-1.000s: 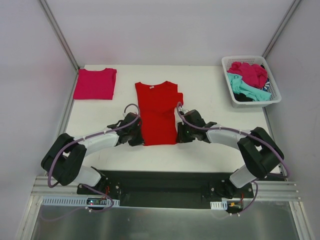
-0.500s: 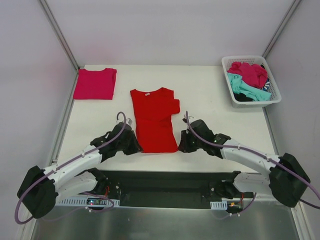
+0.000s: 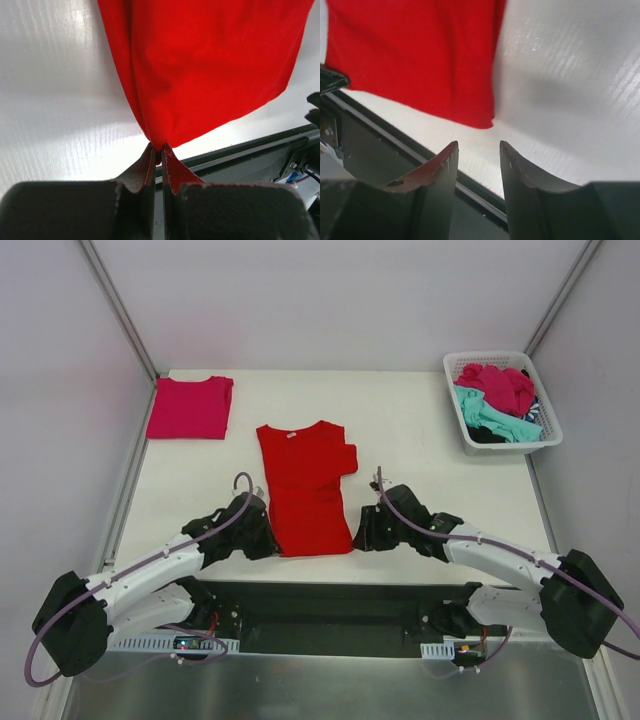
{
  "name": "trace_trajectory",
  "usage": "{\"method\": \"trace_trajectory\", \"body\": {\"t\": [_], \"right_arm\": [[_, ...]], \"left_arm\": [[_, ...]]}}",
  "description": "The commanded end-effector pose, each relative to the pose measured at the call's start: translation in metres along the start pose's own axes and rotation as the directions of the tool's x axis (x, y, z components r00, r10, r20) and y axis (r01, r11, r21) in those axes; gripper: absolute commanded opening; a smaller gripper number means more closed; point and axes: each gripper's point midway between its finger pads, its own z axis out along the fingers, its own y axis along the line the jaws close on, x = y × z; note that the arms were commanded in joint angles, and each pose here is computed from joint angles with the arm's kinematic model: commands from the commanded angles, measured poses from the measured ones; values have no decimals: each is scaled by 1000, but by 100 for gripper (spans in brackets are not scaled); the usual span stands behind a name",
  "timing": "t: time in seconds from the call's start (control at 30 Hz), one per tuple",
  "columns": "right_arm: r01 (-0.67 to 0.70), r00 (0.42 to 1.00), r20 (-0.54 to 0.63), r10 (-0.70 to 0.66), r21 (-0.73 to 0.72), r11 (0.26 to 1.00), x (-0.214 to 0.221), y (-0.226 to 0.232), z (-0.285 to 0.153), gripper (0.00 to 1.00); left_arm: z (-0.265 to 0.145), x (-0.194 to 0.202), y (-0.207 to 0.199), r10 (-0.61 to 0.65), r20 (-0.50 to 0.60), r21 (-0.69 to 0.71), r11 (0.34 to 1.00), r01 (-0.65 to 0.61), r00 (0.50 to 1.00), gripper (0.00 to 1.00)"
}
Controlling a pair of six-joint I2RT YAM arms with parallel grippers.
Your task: Fold and stack the t-shirts
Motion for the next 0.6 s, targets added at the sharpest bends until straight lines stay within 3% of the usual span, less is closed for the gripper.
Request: {"method": "trace_trajectory", "body": {"t": [0.0, 0.57], "right_arm": [[-101, 995, -28, 98, -114, 988, 2, 1, 17, 42], [-97, 995, -53, 89, -170, 981, -20, 12, 55, 34]], "left_arm": [[-2, -9, -8, 20, 14, -18, 1000, -19, 1000, 0], [2, -7, -4, 21, 2, -39, 999, -21, 1000, 0]]}}
